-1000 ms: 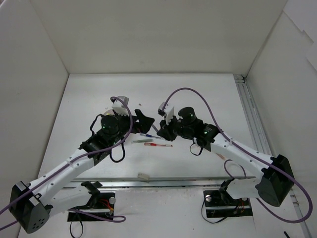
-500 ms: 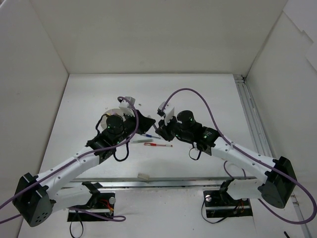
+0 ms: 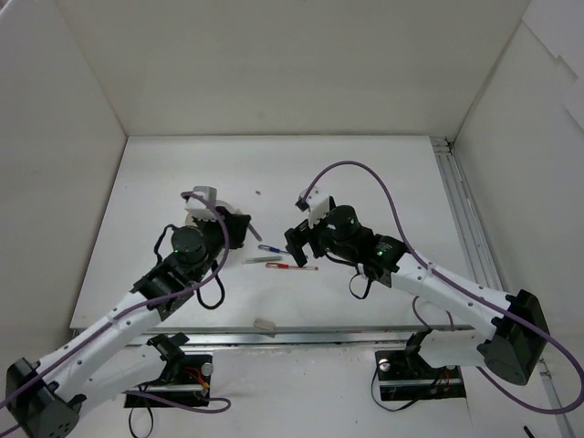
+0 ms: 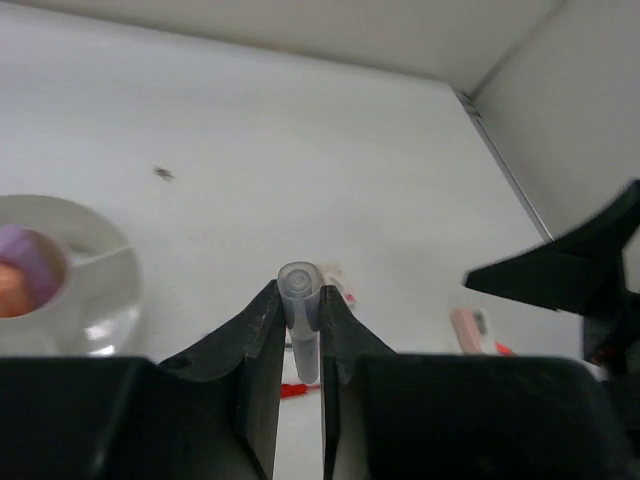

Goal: Sort the stationery into containers
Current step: Place the pen in the storage box.

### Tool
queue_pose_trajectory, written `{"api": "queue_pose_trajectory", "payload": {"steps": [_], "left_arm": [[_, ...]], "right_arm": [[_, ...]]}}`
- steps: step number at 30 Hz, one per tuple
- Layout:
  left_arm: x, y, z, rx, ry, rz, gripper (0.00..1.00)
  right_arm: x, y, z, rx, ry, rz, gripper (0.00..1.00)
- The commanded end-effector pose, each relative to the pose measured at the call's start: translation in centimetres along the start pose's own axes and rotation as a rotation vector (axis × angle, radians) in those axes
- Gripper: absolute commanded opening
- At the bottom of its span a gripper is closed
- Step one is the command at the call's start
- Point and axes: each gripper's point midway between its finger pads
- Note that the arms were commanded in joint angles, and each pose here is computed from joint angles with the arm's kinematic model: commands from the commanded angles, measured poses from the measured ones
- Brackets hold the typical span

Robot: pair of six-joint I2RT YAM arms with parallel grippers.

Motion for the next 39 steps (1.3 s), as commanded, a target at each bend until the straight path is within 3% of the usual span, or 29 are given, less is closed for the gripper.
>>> {"api": "queue_pose_trajectory", "payload": {"steps": [1,3,10,13,16,25,31,39], "left_arm": [[-5.0,3.0,6.2,-0.305,-0.061,-0.203,0.0],[-6.3,4.8,9.6,-0.445,-0.078,-0.26,0.0],[-10.6,8.1,16.0,-0.655,-0.128,-0.404,0.0],[-11.9,7.4,18.2,-0.67,-0.131,-0.419,0.0],[-11.5,4.3,19.4,-0.613,-0.159,-0.36,0.0],[-9.9,-0.6,20.7,-0.541,-0.185,-0.271,0.0],[-9.1,-1.6,20.3,-0.48,-0.173,-0.283,0.0],[-11.0,-1.3,19.6,-0.475,-0.205,-0.327,0.0]], "right_arm": [[-3.0,2.0,-1.8,0.104,-0.059,-0.124,0.98],[-3.0,2.5,-2.2,0.127,-0.07,-0.139,0.98],[-2.6,3.9,-3.9,0.198,-0.094,-0.169,0.98],[-2.6,4.3,-4.3,0.211,-0.098,-0.169,0.98],[-2.2,4.3,-4.5,0.215,-0.101,-0.171,0.98],[-2.0,5.4,-4.7,0.228,-0.14,-0.185,0.98],[-1.2,5.4,-4.7,0.23,-0.141,-0.168,0.98],[-1.1,5.3,-4.7,0.229,-0.134,-0.164,0.98]]}}
Point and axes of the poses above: each gripper's point midway between its finger pads, its own y axis back along the fingers, its own z axis along the line the jaws close on, x = y × z, and after that the axes turned 2 degrees about y, right-handed
